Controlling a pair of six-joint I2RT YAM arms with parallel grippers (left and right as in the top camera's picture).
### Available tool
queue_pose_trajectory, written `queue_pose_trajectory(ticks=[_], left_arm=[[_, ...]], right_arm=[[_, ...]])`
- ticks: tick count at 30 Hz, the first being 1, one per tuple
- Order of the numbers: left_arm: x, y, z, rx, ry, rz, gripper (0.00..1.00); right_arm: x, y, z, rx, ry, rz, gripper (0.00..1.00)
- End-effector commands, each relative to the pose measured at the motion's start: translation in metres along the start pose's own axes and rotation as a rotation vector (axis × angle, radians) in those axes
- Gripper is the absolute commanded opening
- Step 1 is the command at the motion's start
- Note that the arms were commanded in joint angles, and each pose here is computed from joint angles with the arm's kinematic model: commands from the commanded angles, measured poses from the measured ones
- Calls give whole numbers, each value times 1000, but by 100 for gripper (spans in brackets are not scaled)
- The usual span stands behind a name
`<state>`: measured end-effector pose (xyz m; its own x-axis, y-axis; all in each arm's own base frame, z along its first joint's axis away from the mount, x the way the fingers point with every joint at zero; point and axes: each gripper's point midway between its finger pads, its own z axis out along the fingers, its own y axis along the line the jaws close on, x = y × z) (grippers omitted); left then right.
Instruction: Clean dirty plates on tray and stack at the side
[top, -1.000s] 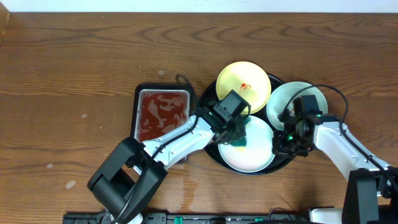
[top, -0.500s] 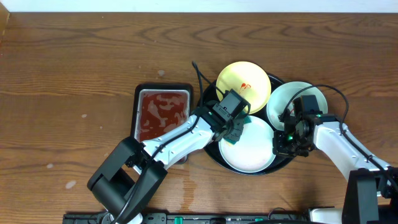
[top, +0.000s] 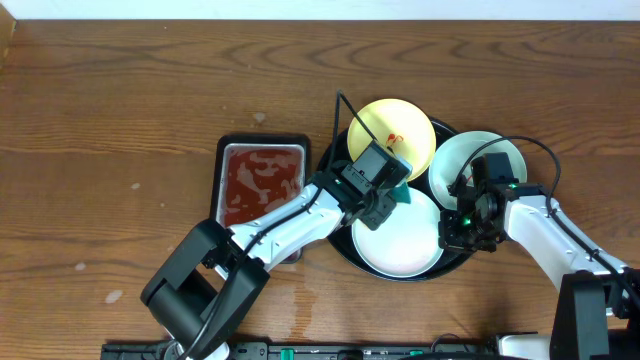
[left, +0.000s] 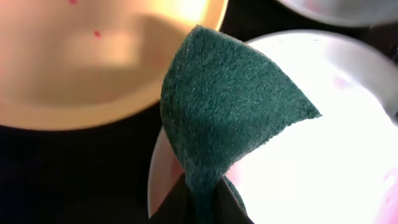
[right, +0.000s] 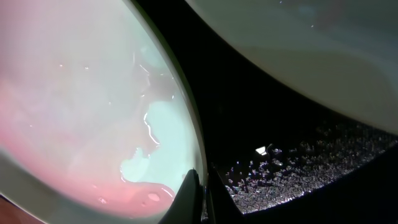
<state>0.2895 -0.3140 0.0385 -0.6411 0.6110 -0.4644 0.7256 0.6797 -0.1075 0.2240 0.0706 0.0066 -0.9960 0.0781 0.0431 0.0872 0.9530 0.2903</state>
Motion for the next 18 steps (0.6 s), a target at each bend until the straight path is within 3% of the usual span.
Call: queue_pose_trajectory(ticks=[1,8,11,15,18], left_arm=[[9,-9,4,64,32,46,7],[6,-51,-4,314,12,71,8],[6,-49,-3,305,8,97,7],[6,-20,3,132,16,97,8],[6,-14,4,98,16,99,7]], right_arm=[[4,-4,2,15,16,-5,1],[4,-4,2,15,17,-5,1],[4,-4,2,15,17,-5,1],[5,-4,2,16,20,-4,1],[5,-4,2,16,20,-3,1]])
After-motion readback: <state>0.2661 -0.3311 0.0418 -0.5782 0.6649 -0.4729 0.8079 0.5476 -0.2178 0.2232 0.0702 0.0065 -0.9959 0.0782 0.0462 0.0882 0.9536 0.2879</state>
